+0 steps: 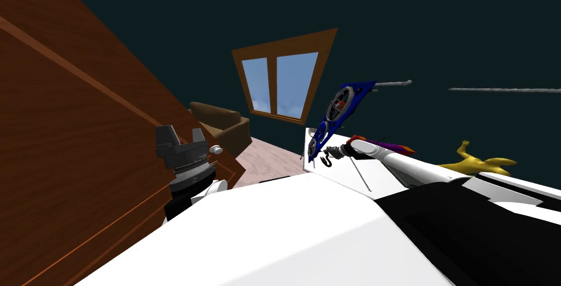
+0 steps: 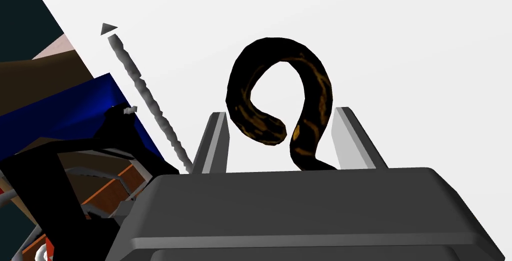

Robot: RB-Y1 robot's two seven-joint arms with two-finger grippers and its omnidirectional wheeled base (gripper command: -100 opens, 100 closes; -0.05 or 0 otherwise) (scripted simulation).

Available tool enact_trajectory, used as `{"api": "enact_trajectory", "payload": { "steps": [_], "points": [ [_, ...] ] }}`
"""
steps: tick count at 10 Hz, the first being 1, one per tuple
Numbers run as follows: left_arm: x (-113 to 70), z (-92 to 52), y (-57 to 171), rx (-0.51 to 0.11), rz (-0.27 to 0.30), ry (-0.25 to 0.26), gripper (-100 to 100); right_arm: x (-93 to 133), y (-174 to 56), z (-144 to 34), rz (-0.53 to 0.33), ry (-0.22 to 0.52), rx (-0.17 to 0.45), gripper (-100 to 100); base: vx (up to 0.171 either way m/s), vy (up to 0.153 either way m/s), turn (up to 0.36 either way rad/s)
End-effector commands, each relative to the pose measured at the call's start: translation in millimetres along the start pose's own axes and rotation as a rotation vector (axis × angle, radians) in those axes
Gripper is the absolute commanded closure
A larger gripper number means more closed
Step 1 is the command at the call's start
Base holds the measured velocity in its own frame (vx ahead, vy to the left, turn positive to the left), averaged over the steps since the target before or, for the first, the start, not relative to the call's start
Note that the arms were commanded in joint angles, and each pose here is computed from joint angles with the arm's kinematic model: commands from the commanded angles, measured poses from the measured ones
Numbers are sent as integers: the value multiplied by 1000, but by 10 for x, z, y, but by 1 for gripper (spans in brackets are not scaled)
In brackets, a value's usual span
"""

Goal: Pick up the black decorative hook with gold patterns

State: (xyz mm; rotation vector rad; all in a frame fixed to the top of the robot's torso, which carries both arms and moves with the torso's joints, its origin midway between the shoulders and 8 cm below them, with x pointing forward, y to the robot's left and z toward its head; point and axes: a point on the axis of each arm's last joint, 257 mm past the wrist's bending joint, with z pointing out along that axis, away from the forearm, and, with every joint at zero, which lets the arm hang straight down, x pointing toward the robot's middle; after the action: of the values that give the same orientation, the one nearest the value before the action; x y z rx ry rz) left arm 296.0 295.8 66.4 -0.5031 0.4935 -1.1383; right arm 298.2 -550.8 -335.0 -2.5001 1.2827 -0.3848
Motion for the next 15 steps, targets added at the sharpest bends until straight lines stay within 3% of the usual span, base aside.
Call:
{"api": "enact_trajectory", "payload": {
  "steps": [1,3,4,5,6,7,9,10,12,13,14,15],
  "points": [
    [0,0,0,0,0,0,0,0,0,0,0,0,0,100,0,0,0],
    [0,0,0,0,0,0,0,0,0,1,1,0,0,100,0,0,0],
    [0,0,0,0,0,0,0,0,-1,0,1,0,1,0,0,0,0],
    [0,0,0,0,0,0,0,53,-17,-86,21,27,23,100,-75,-49,324],
    [1,1,0,0,0,0,0,21,40,-78,38,23,21,100,-88,-65,234],
    [0,0,0,0,0,0,0,124,-40,-199,34,55,41,100,-107,-51,344],
    [0,0,0,0,0,0,0,23,163,-173,84,42,28,100,-59,-39,86],
    [0,0,0,0,0,0,0,134,60,-288,83,77,53,100,-77,-15,233],
    [0,0,0,0,0,0,0,25,277,-267,130,61,32,100,-51,-26,137],
    [0,0,0,0,0,0,0,126,201,-370,133,97,51,100,-75,-31,275],
    [0,1,0,0,0,0,0,36,362,-357,173,83,36,100,-78,-36,207],
    [0,0,0,0,0,0,0,148,232,-453,158,116,55,100,-97,-37,341]
  ]
}}
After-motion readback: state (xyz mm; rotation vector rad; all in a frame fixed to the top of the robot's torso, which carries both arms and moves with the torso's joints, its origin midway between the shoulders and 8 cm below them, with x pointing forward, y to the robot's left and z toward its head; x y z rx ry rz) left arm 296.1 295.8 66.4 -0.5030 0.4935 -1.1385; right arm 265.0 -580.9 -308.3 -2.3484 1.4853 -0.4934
